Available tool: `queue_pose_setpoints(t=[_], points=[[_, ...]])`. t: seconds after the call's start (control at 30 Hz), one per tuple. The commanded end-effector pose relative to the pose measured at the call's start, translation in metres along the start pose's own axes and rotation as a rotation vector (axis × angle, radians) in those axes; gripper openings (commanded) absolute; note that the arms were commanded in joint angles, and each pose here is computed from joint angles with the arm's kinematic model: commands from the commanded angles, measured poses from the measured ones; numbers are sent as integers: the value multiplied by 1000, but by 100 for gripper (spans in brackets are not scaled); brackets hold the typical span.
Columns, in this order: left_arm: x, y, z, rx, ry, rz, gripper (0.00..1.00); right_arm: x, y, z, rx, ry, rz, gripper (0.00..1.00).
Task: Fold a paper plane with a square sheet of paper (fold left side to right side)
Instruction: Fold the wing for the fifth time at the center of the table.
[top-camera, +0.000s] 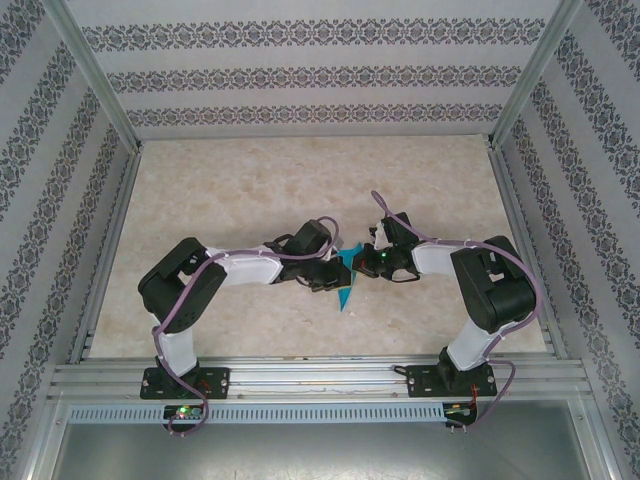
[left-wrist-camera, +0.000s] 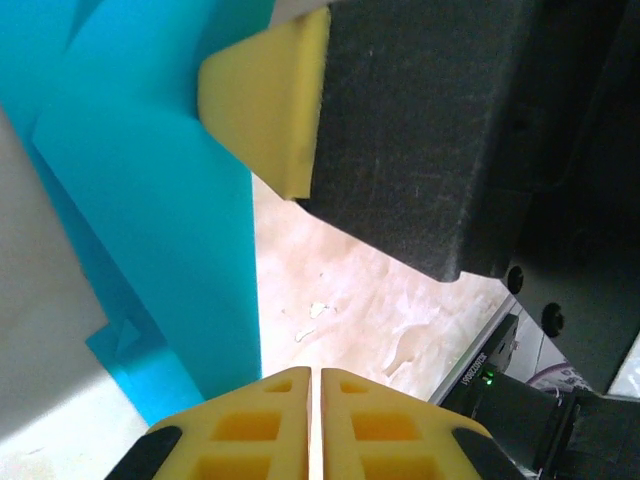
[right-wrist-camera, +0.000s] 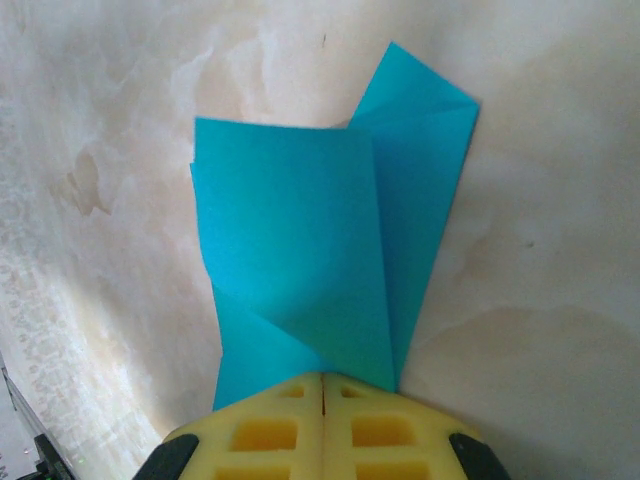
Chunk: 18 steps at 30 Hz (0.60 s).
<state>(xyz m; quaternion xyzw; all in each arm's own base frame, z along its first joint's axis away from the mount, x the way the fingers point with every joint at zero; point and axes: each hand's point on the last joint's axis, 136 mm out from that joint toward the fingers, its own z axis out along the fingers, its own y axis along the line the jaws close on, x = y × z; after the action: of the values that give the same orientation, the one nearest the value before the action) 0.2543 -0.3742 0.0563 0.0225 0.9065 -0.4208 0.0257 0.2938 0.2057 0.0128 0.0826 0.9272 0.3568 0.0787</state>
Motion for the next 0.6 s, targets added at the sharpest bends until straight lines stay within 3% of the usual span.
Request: queue_pose_setpoints(t=[0.0, 0.57], points=[[12, 6, 9, 2, 26, -20, 11, 34, -52, 11, 172, 96, 85, 0], [28, 19, 24, -35, 48, -44, 11, 36, -51, 12, 173, 101, 83, 0]])
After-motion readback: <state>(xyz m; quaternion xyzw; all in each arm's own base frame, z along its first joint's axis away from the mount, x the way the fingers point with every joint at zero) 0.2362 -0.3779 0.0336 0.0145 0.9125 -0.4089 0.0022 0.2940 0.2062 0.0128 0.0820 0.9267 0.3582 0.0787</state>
